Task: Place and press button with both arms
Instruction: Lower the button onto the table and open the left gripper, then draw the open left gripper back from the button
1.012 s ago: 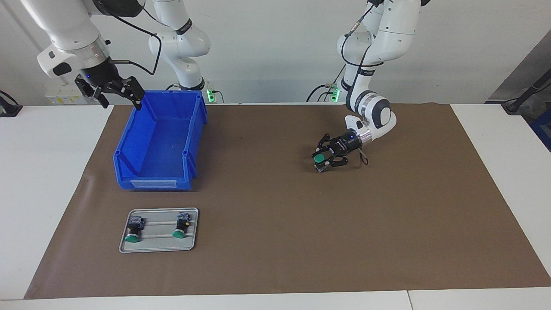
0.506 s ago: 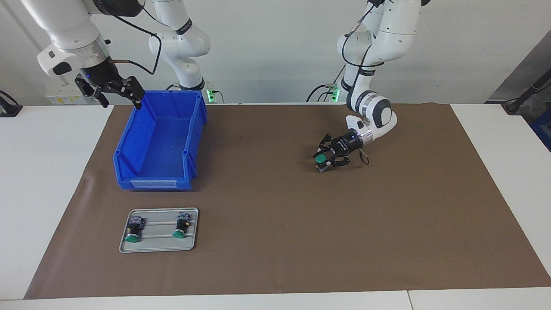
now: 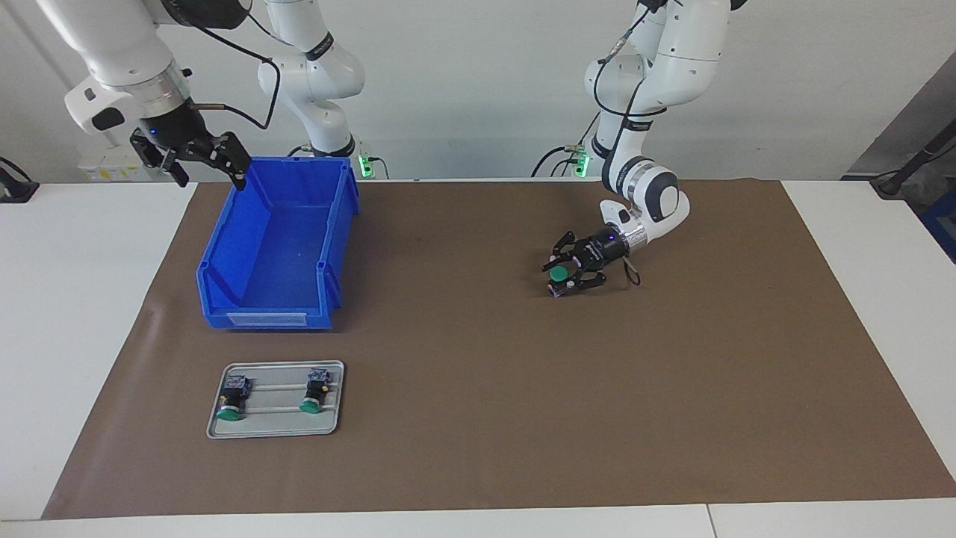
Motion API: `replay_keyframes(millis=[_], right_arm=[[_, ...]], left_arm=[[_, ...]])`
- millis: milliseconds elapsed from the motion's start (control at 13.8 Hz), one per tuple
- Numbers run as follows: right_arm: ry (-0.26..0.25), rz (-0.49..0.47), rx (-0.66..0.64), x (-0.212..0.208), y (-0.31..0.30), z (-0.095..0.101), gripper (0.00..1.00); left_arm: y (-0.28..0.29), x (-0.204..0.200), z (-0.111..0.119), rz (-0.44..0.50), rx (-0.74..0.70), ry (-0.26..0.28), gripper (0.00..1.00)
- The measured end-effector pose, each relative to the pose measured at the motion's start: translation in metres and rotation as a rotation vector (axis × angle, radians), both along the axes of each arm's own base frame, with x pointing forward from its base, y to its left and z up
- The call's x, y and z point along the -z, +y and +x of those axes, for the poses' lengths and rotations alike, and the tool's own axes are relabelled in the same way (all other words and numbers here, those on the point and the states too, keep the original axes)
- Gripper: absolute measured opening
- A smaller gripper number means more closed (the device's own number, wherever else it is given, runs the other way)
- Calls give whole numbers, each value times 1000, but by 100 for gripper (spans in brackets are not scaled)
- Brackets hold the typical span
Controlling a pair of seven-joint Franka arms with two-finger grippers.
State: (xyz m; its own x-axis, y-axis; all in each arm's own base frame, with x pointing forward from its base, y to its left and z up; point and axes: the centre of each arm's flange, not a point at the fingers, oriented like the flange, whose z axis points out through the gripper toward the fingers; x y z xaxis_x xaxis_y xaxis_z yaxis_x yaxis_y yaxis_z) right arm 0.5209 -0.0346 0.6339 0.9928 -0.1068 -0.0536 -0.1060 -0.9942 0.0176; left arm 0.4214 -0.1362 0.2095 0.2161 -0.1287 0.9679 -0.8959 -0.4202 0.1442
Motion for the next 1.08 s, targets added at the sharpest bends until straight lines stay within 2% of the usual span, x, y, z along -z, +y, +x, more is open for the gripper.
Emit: replay_keyframes(millis=[217,289,361,867,1084], right_arm=[[0,0,0,0,0,0,100],[0,0,0,0,0,0,100],[0,0,0,0,0,0,100],[0,0,0,0,0,0,100],[0,0,0,0,0,0,100]], left_arm=[[1,-2,3,1,-8,8,56],[2,-4,5,3,-12,12,67],[3,-7,8,14,-4,22,72],[37,-63,36,179,89,106,73],[50,-89,48,258,115,163,73]])
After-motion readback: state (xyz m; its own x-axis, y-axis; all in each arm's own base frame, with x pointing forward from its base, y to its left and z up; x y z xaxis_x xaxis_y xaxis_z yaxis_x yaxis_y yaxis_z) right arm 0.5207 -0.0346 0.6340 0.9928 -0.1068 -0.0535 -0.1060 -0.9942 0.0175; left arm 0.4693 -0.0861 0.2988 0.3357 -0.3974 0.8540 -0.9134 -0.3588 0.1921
